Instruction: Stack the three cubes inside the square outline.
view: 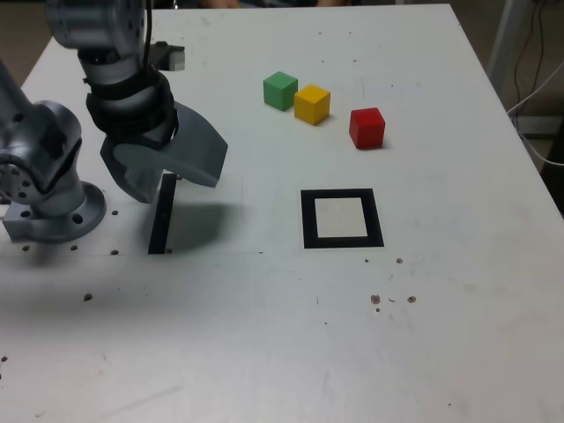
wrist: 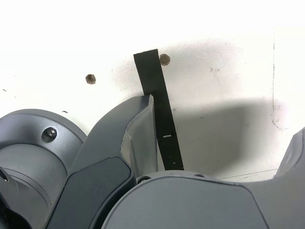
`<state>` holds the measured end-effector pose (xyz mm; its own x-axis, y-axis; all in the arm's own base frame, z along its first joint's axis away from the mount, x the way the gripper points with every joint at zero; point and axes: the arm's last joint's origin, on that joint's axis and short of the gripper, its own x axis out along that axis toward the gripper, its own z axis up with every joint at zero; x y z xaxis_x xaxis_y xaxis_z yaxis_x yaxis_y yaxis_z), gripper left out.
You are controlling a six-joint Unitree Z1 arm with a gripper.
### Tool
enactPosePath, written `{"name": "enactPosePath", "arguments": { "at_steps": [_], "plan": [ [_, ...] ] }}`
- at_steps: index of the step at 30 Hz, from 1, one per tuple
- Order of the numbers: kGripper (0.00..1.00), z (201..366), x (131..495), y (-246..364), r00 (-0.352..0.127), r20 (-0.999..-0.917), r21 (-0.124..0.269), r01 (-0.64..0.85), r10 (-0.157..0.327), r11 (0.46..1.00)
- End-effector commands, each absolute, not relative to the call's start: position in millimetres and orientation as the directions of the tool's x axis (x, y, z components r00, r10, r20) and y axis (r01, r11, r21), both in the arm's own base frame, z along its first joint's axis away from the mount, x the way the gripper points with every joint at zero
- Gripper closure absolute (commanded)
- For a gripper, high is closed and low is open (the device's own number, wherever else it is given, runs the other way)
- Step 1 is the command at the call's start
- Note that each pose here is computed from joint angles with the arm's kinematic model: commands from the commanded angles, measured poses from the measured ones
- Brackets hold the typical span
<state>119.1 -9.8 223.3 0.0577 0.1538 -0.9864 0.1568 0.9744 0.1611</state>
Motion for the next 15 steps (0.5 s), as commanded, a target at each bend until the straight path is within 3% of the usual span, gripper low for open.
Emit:
{"name": "enactPosePath", "arguments": {
  "at_steps": [1,7,15],
  "plan": [
    [0.01,223.4,119,-9,0.061,-0.9842,0.174,0.156,0.166,0.972],
    [0.01,227.5,123,-7,0.085,-0.9715,0.232,0.149,0.221,0.961],
    [0.01,232.7,133,-13,0.093,-0.9859,0.153,0.172,0.139,0.973]
  ]
}}
